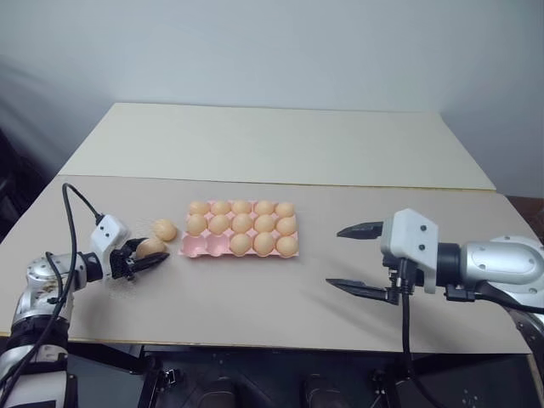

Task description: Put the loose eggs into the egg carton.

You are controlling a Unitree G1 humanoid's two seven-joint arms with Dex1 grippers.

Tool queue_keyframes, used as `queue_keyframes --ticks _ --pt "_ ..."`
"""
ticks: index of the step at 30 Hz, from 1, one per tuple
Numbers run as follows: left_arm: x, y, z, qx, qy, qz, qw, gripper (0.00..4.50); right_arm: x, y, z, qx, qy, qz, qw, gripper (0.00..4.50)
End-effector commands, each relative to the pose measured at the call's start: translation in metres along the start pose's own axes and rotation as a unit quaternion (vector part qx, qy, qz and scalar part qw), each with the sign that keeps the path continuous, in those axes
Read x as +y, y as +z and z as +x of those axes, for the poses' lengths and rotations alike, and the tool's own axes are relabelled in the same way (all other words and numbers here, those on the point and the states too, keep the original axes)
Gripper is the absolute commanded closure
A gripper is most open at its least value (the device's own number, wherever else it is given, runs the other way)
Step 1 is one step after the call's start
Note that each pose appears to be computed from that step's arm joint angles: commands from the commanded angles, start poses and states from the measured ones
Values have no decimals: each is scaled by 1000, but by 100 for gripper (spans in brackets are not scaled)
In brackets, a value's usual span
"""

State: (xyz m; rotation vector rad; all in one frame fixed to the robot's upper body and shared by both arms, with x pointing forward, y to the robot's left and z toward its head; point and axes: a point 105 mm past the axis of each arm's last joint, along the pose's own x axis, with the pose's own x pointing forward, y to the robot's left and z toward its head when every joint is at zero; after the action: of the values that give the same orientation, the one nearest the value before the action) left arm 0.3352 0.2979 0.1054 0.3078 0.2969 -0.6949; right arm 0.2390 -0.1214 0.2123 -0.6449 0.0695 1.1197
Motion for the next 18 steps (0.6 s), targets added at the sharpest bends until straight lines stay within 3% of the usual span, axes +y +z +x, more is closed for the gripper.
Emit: queue_keyframes --ticks 1,9,18 --pt "4 1 -8 16 15 21 1000 274 -3 7 -4 -2 -13 -19 1000 0" --pt "-6 6 -36 43 -19 49 998 277 -2 6 -3 -2 -12 -19 1000 0" --pt "-21 65 -35 -27 -69 101 992 277 -1 5 0 -4 -17 -21 1000 0"
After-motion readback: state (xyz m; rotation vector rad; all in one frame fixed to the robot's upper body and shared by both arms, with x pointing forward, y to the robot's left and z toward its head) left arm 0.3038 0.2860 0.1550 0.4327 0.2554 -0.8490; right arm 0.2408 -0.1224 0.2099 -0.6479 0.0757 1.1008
